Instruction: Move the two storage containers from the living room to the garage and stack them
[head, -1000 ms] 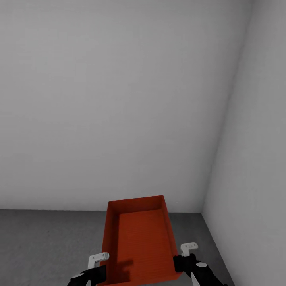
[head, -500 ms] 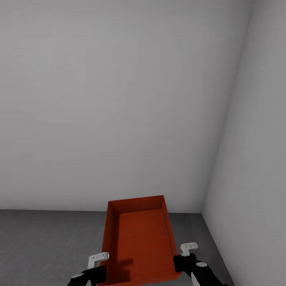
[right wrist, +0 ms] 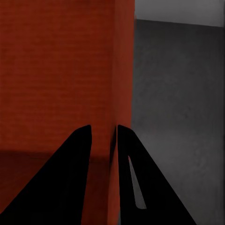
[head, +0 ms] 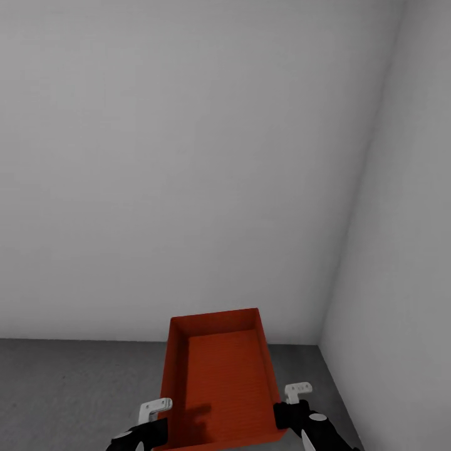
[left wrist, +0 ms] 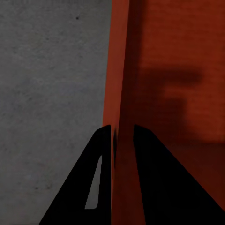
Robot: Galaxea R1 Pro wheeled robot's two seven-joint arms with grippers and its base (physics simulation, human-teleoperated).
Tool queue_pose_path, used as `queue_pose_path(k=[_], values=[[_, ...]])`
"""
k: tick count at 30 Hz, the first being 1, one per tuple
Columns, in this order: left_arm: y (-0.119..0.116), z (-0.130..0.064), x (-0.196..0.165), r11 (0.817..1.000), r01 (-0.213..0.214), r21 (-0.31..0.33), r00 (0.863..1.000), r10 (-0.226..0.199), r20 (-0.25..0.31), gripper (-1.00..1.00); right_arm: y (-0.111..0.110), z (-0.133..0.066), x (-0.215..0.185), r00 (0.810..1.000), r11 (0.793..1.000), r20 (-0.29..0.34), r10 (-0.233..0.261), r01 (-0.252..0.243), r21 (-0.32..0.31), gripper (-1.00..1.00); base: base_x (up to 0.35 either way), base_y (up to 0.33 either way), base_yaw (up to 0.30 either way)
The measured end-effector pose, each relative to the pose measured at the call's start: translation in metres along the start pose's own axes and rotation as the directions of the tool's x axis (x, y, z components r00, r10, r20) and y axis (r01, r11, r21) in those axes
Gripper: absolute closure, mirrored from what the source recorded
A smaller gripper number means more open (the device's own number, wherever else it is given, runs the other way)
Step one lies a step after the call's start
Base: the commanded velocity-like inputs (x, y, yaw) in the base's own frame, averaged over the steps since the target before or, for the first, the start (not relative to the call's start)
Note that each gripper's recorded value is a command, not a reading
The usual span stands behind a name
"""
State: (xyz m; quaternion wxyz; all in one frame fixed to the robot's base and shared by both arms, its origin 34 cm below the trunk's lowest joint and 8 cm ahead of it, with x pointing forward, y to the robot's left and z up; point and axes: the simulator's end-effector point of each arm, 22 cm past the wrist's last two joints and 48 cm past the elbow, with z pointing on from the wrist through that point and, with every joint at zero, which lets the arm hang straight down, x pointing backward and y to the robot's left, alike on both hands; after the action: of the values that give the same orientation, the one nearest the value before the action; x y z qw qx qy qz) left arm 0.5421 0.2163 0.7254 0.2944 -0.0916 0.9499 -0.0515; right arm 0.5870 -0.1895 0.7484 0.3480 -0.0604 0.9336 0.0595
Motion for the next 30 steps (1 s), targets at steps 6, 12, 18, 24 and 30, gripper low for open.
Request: queue_pose_path(k=[6,12,18,24,30], values=[[0.0003,0.0003,0.0002,1.000,0.000,0.000,1.000,0.000,-0.001,1.00,0.0002,0.0002,0.0003,1.000,1.000,-0.001,0.000,0.000,0.000,1.00,0.199,-0.016,0.000],[0.0002,0.0004,0.0001,1.000,0.000,0.000,1.000,0.000,-0.001,1.00,0.0001,0.0004,0.0003,1.000,1.000,-0.001,0.000,0.000,0.000,1.00,0.018,-0.001,0.000],[0.0000,0.0005,0.0001,1.000,0.001,0.000,1.000,-0.001,0.000,1.00,0.0000,0.0004,-0.0003,1.000,1.000,0.000,-0.001,0.001,0.000,1.00,0.001,0.000,-0.118],[0.0004,0.0005,0.0000,1.000,0.001,0.000,1.000,-0.001,0.000,1.00,0.0003,0.0005,-0.0003,1.000,1.000,0.000,-0.001,0.001,0.000,1.00,0.000,0.000,-0.196],[0.0001,0.0005,0.0003,1.000,0.000,0.000,1.000,0.000,-0.001,1.00,0.0000,0.0004,0.0004,1.000,1.000,-0.001,0.000,0.000,0.000,1.00,0.000,0.000,-0.020]])
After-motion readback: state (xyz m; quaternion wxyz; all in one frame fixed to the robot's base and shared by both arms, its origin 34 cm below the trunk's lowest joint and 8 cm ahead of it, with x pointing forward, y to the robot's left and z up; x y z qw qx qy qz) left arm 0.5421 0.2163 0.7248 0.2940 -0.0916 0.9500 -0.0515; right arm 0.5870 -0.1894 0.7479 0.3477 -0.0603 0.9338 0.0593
